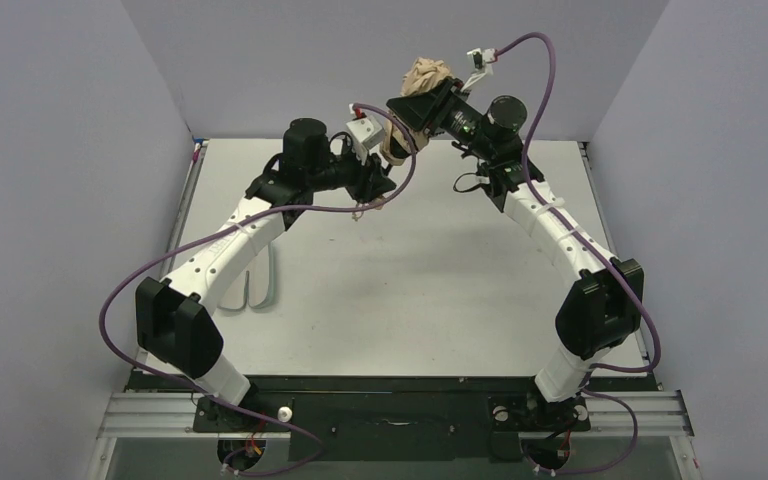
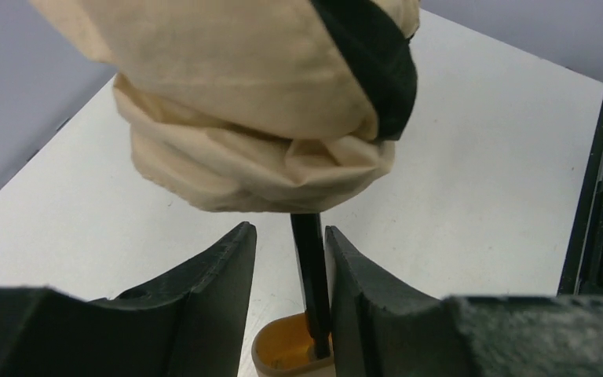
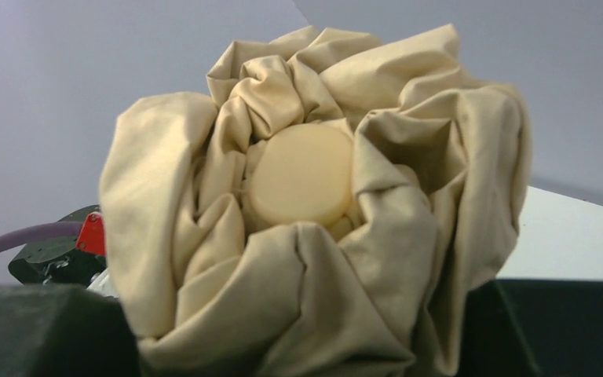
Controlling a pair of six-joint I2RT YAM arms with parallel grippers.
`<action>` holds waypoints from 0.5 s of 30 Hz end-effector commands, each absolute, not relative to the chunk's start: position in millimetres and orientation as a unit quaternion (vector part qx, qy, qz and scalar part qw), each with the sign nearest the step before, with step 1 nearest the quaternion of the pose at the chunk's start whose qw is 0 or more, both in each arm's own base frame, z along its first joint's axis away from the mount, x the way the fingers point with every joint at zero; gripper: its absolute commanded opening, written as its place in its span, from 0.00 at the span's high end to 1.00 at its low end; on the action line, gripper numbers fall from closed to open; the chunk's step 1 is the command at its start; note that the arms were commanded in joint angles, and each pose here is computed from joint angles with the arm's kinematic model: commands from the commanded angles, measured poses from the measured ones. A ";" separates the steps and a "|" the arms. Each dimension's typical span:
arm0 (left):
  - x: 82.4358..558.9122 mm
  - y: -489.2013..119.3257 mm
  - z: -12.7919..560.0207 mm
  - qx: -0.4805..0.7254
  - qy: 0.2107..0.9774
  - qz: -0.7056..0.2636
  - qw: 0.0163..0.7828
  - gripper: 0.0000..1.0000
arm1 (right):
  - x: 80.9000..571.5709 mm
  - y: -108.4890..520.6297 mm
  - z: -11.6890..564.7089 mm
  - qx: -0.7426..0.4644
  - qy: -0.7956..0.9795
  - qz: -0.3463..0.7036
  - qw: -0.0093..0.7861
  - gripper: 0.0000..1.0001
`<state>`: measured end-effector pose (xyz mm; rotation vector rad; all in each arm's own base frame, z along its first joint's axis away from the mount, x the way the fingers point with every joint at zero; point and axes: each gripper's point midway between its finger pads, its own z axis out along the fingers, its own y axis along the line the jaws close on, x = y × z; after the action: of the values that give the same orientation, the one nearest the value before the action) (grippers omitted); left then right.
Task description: Open the umbrella
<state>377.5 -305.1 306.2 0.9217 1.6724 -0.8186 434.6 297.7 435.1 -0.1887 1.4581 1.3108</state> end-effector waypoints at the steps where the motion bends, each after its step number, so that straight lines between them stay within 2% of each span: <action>1: 375.4 -295.1 278.2 0.418 0.722 -0.274 0.478 0.67 | 398.7 285.3 527.6 -0.111 0.522 0.566 0.628 1.00; 9: 356.6 -277.7 221.1 0.455 0.752 -0.242 0.411 0.70 | 395.1 274.7 548.2 -0.116 0.507 0.545 0.658 1.00; 15: 344.8 -269.8 196.7 0.466 0.760 -0.239 0.384 0.63 | 394.8 269.0 556.2 -0.113 0.501 0.542 0.665 1.00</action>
<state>360.3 -289.0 237.9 1.1175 1.8095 -0.6457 436.5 298.6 437.2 -0.2222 1.4753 1.2360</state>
